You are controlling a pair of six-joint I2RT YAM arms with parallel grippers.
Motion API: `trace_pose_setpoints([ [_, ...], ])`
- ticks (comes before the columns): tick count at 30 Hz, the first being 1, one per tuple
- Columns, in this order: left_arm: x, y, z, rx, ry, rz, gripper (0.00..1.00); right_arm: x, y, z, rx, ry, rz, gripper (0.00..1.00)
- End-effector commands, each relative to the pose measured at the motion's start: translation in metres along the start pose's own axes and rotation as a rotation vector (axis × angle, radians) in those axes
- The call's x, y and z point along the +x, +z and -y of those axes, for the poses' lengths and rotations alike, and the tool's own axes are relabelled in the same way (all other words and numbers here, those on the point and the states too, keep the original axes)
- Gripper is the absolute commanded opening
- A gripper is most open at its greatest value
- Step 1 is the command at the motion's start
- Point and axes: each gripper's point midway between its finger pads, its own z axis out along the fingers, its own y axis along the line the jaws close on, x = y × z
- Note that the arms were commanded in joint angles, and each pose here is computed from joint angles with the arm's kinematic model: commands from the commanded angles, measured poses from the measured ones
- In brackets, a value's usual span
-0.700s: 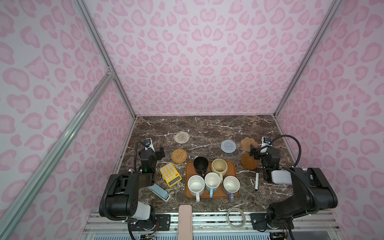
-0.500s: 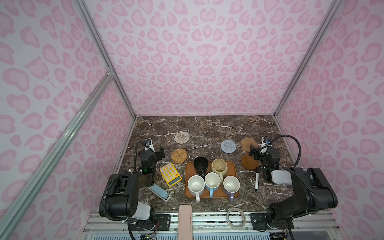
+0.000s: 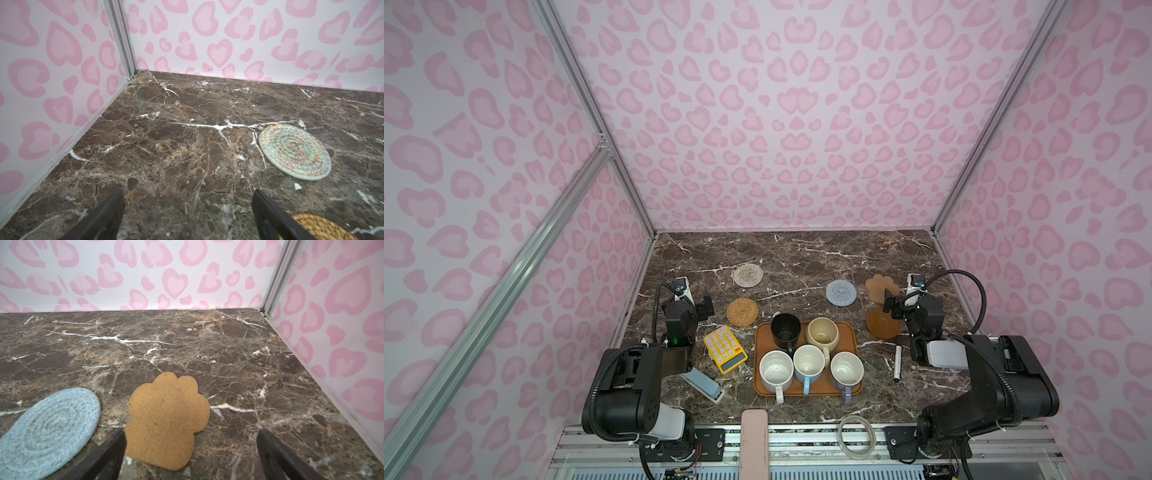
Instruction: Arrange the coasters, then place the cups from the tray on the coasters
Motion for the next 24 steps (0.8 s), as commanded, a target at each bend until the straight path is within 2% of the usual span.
trace_pose_setpoints([
  [1,-0.009,-0.001,0.001,0.005,-0.002,0.035,0.97,-0.001,0.001,0.0,-0.001,-0.005,0.006,1.0],
  [12,-0.011,-0.002,0.0,0.002,-0.004,0.037,0.97,-0.005,-0.003,0.002,0.006,0.007,0.028,1.0],
  [16,-0.028,-0.002,0.0,-0.005,0.0,0.006,0.98,-0.018,-0.012,0.009,0.036,0.034,0.054,1.0],
  [19,-0.043,-0.013,-0.002,-0.013,-0.007,0.033,0.98,-0.031,-0.018,0.004,0.01,0.022,0.024,1.0],
  [24,-0.085,-0.035,0.004,0.031,-0.118,0.062,0.97,-0.066,-0.031,0.005,0.013,0.163,-0.029,1.0],
])
